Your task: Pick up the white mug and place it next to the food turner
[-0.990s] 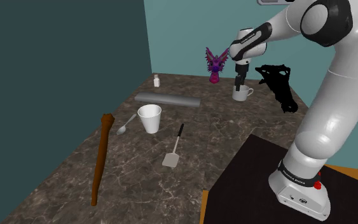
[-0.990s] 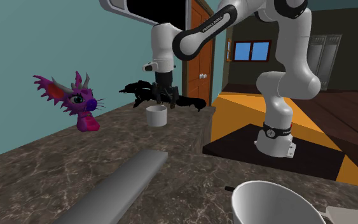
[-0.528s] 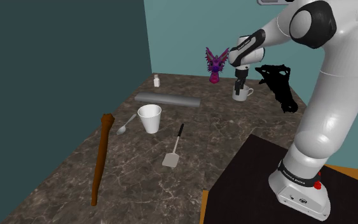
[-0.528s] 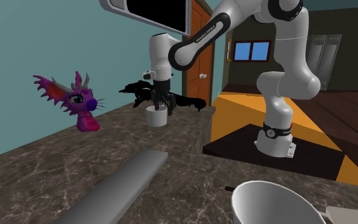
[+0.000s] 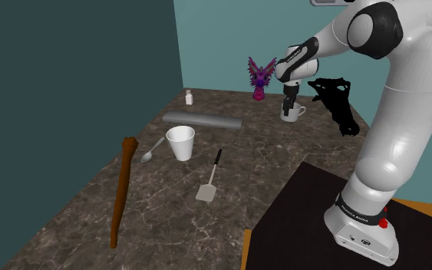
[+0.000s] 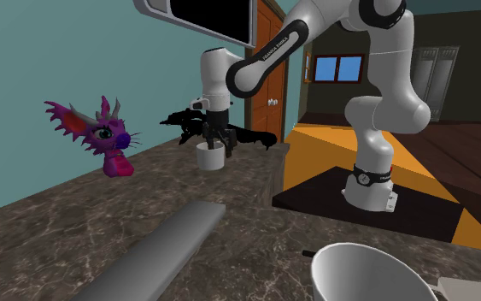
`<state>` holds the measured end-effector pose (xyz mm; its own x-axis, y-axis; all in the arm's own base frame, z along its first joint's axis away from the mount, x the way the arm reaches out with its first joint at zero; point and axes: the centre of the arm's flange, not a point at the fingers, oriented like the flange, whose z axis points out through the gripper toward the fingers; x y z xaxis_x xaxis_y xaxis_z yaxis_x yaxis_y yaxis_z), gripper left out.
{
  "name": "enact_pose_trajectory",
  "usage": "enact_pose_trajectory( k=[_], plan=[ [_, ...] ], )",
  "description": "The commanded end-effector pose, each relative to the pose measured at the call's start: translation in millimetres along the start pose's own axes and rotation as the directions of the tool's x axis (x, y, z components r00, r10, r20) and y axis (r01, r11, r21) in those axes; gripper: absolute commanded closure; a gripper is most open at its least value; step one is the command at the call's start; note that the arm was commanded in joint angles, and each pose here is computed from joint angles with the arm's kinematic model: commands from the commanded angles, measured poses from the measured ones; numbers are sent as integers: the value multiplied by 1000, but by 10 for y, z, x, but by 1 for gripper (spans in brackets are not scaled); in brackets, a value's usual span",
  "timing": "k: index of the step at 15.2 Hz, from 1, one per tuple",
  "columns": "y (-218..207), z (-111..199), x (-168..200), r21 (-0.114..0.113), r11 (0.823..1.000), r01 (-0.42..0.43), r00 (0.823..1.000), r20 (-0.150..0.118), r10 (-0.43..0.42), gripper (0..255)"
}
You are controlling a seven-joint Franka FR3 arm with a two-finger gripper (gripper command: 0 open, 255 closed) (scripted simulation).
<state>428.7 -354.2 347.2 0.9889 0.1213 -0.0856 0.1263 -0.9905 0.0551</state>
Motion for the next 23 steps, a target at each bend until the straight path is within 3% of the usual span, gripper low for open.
enact_pose_trajectory(
  k=[1,2,11,23],
  plan=[
    [0,0,0,0,1000,0,1000,0,0,0],
    [0,0,0,0,1000,0,1000,0,0,255],
    [0,0,0,0,1000,0,1000,0,0,255],
    [35,-630,-54,0,1000,0,1000,0,0,255]
  ],
)
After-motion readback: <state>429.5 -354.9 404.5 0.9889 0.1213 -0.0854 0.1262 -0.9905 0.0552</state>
